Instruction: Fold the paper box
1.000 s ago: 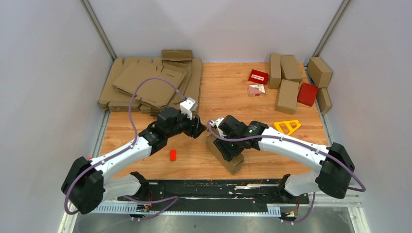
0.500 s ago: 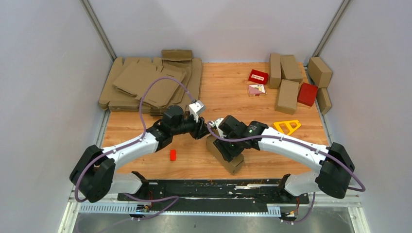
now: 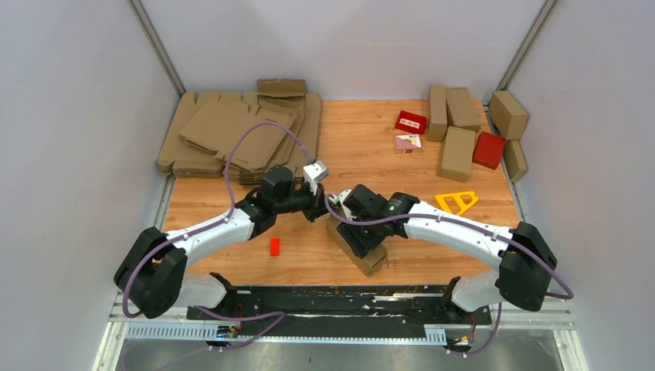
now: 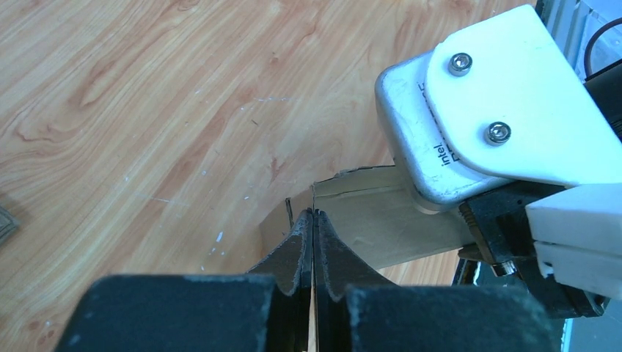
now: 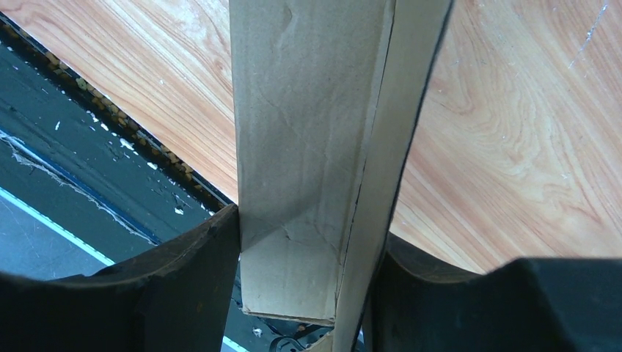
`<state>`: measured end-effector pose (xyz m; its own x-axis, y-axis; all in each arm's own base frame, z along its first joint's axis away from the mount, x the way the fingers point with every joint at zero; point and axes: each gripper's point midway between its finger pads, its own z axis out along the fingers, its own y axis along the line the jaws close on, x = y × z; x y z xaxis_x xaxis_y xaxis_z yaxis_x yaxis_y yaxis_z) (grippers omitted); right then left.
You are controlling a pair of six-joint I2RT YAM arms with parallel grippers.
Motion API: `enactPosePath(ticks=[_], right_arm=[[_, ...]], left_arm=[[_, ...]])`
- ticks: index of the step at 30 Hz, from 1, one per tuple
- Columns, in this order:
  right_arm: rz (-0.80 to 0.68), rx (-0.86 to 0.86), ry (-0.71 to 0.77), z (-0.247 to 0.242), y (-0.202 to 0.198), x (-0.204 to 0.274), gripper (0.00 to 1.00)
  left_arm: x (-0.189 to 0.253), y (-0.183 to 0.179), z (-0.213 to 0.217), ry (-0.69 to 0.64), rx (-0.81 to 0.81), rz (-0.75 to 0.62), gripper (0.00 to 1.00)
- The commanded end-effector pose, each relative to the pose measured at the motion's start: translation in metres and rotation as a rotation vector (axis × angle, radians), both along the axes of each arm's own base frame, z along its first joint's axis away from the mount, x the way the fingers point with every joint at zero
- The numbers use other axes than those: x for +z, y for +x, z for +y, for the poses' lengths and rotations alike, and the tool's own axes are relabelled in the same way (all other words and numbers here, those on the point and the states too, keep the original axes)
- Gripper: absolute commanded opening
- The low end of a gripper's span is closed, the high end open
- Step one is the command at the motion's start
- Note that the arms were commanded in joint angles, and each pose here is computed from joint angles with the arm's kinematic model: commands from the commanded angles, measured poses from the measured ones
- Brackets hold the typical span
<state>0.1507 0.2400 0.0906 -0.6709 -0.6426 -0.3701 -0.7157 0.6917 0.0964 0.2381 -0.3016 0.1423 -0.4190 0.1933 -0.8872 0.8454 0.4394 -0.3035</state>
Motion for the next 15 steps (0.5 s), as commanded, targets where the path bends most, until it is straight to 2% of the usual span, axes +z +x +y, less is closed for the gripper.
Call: enactPosePath(ticks=[1, 15], right_arm=[[-0.051, -0.003, 0.022, 0.010, 0.015, 0.006, 0.56], [-0.080, -0.021, 0.004, 0.007, 0.020, 0.002, 0.59]], left_arm=[[0.025, 0.004, -0.008, -0.046, -0.012, -0.014, 0.01], [-0.011, 0.007, 0.003, 0.006, 0.054, 0.012, 0.00]])
